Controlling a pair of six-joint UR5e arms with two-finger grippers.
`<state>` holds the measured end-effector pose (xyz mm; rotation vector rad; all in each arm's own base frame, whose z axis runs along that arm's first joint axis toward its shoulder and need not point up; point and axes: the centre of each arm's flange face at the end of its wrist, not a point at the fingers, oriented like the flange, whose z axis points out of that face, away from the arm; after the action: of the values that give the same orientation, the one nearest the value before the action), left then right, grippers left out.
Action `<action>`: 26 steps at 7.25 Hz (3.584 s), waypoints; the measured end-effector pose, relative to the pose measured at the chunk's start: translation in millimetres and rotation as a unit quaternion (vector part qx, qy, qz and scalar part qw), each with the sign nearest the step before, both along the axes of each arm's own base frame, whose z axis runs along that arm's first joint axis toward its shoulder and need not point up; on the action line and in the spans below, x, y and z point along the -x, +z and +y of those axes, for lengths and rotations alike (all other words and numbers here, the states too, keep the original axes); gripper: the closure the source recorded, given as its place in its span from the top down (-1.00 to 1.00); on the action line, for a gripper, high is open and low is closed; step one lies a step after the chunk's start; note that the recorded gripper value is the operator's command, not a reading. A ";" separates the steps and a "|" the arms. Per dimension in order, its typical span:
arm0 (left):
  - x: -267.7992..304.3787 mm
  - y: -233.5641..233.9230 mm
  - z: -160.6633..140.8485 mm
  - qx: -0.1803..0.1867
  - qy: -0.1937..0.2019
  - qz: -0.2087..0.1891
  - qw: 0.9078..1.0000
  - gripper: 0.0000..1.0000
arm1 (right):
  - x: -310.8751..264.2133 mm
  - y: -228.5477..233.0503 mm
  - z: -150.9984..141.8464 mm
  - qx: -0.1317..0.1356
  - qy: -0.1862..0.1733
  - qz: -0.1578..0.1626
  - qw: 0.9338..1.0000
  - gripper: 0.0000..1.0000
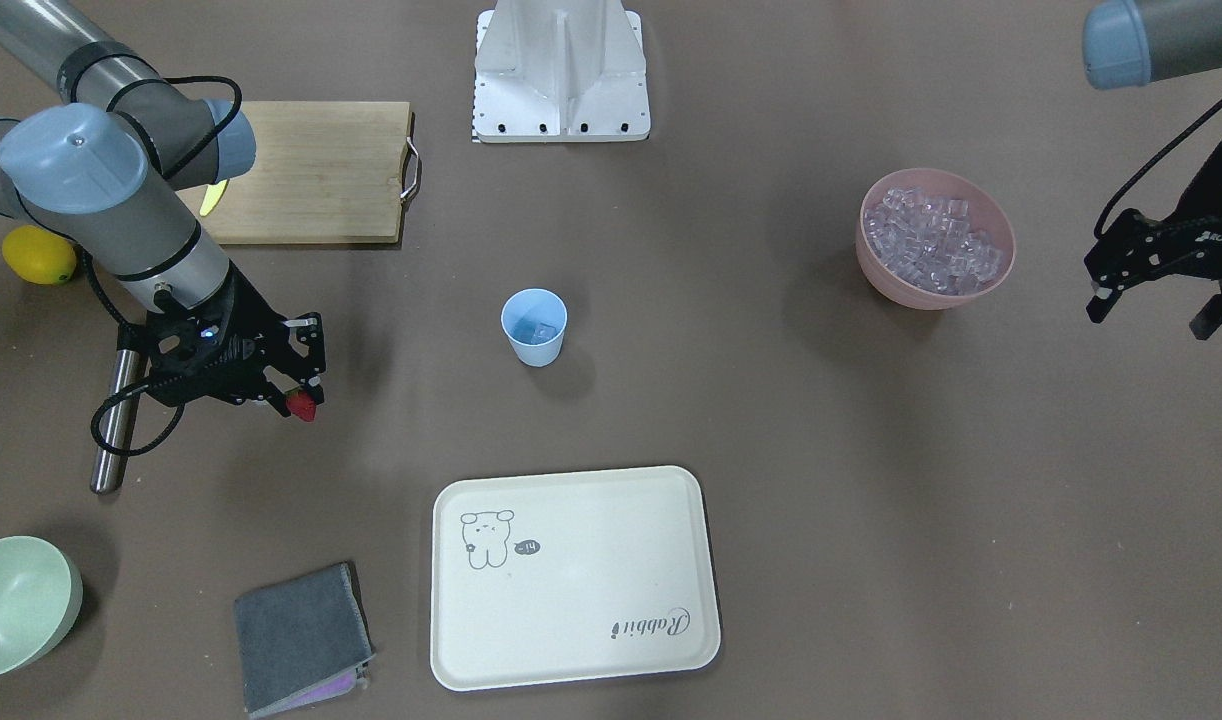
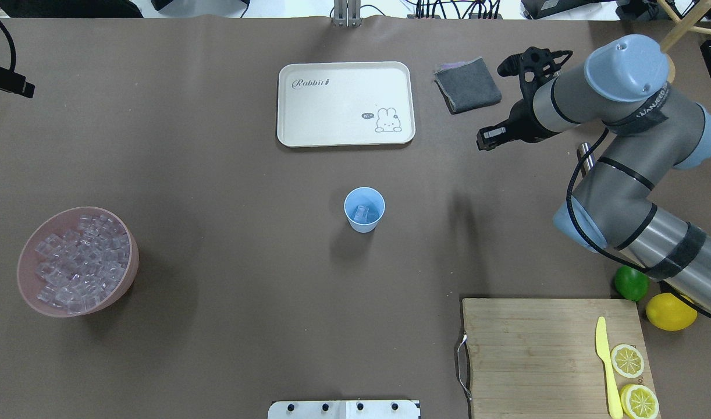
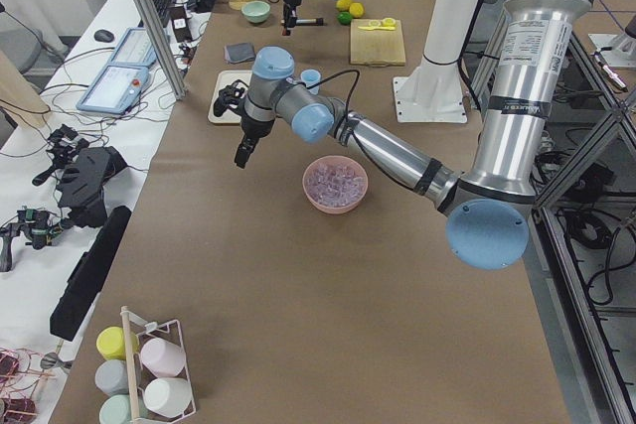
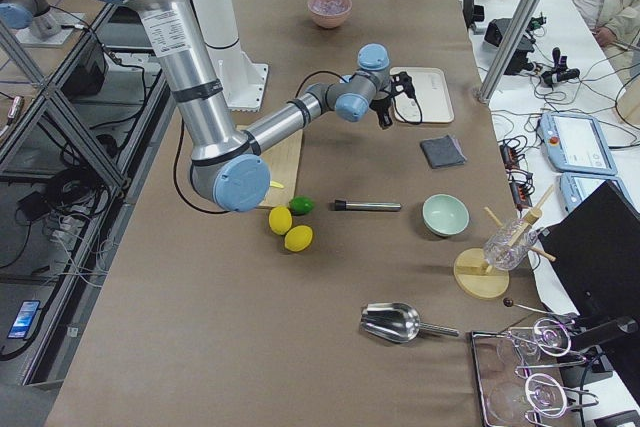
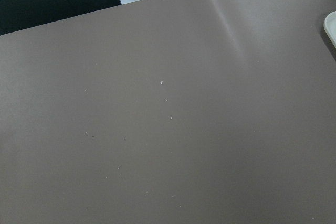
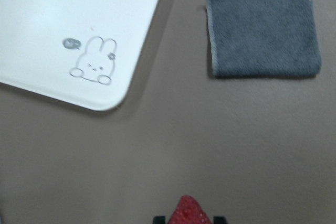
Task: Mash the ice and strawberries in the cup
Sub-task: 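Carry the strawberry with the right gripper and drop it into the cup, then move the right gripper over the black-handled steel muddler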
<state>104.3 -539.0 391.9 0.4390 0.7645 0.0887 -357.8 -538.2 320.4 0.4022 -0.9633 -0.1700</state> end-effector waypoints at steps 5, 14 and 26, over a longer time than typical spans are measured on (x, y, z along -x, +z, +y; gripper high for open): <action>49.7 43.8 -2.9 0.033 0.007 -0.049 0.998 0.96 | 105.2 -114.4 64.0 -0.031 -0.009 -0.064 0.997 -1.00; 56.6 59.6 -7.2 0.049 0.002 -0.053 0.997 0.95 | 159.9 -111.4 114.4 -0.049 -0.015 -0.048 0.998 0.99; 144.8 122.6 -1.2 0.111 0.005 -0.037 0.993 0.96 | -145.0 148.1 -14.9 0.218 0.039 0.107 0.969 0.98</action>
<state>-40.5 -540.2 514.5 0.2185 0.6940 0.0282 -212.8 -553.2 468.5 0.0134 -0.7434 0.0703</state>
